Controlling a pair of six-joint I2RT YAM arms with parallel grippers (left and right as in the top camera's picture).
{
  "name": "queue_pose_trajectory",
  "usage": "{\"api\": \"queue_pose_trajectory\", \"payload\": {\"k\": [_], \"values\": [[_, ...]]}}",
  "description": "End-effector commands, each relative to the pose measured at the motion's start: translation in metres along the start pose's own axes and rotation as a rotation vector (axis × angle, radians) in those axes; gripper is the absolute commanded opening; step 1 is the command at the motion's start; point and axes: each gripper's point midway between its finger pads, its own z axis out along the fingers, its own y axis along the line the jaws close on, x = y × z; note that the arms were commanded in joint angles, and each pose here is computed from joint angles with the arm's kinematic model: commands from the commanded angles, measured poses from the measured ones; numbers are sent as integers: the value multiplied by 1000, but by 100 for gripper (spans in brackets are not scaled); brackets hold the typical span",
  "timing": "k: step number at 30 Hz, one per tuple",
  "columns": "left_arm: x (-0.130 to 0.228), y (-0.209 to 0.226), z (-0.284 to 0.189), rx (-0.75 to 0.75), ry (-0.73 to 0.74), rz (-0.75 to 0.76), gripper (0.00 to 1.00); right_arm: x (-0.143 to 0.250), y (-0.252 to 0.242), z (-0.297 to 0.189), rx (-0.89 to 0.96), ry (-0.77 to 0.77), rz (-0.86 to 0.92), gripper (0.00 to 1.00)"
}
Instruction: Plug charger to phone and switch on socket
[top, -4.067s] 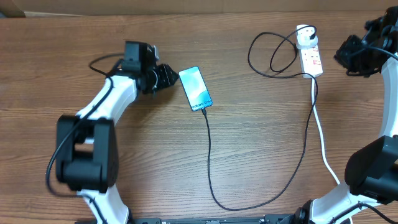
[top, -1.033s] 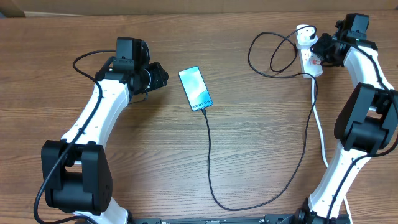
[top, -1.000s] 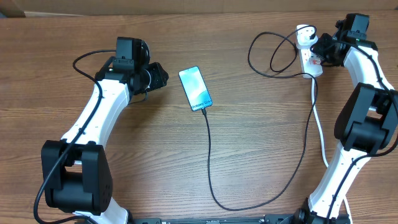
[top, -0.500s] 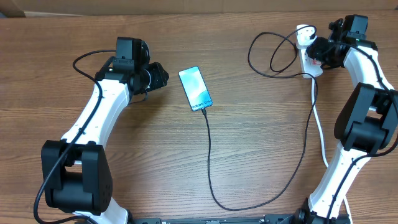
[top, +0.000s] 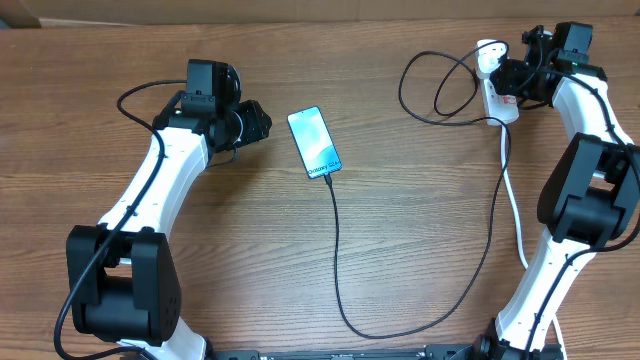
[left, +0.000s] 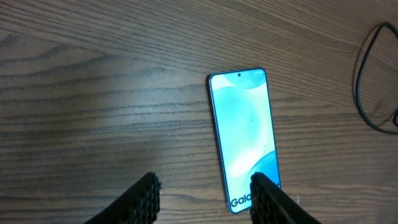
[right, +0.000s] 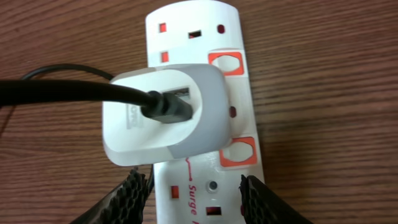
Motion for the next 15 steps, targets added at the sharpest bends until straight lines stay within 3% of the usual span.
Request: {"api": "queue_pose_trajectory", "payload": {"k": [1, 15], "values": [[0, -4, -3, 0, -9, 26, 44, -8, 14, 4, -59, -23, -33, 49], [0, -4, -3, -1, -9, 27, 44, -8, 9, 6, -7, -22, -40, 51]]}}
